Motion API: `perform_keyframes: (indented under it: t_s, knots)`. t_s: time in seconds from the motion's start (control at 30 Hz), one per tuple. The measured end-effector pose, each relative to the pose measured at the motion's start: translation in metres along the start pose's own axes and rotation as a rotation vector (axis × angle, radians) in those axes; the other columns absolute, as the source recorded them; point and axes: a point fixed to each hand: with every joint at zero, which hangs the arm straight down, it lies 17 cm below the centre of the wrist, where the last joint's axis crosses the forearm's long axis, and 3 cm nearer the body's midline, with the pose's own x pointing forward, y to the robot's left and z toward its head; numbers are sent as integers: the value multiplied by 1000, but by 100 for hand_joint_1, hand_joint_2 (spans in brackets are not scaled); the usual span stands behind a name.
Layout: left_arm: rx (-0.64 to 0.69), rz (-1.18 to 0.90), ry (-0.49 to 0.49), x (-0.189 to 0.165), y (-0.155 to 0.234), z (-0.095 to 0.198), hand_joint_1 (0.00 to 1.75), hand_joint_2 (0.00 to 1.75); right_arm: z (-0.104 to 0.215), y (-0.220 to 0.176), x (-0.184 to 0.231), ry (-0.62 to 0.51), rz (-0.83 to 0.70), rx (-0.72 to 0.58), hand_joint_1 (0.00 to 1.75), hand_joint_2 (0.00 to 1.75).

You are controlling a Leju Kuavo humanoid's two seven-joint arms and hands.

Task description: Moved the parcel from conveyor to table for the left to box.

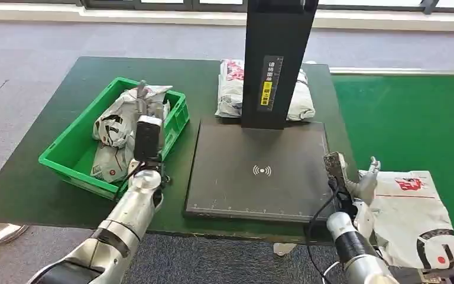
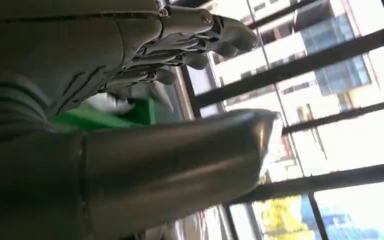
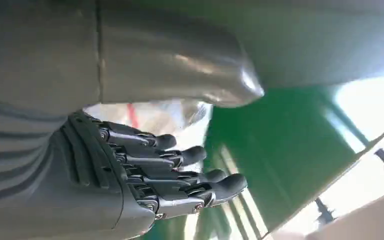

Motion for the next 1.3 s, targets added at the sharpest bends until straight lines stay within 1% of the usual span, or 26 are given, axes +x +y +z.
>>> perform_keyframes:
  t_s: [0.1,0.17,0.27,0.33,0.47,0.67,0.83,1.1,1.13,1.17,1.23,1.3]
  knots:
    - [-97,27,24,2,-40,15,0,175,-4,-16,-44,99,116,-34,0,175]
    - [-132,42,43,0,-56,25,0,175,-1,-23,-70,151,182,-46,0,175]
    - [-159,53,63,-6,-67,38,0,175,9,-28,-100,214,280,-55,0,175]
    - [-154,66,79,-12,-67,46,0,175,15,-27,-113,231,345,-44,0,175]
    - [-145,76,109,-25,-63,56,0,175,18,-22,-123,242,395,-2,0,175]
    - [-144,72,139,-37,-58,66,0,175,21,-16,-130,261,418,38,0,175]
    - [-142,72,151,-43,-54,70,0,175,30,-5,-144,309,488,119,0,175]
    - [-142,62,156,-48,-48,71,0,175,33,0,-150,329,515,157,0,175]
    - [-142,61,157,-49,-47,71,0,175,35,4,-152,335,526,181,10,175]
    - [-141,59,157,-50,-46,71,0,175,36,7,-154,341,536,207,175,175]
    - [-144,60,158,-51,-44,72,0,175,37,15,-155,341,558,277,175,175]
    - [-150,60,159,-52,-43,73,0,175,41,31,-159,326,563,394,175,175]
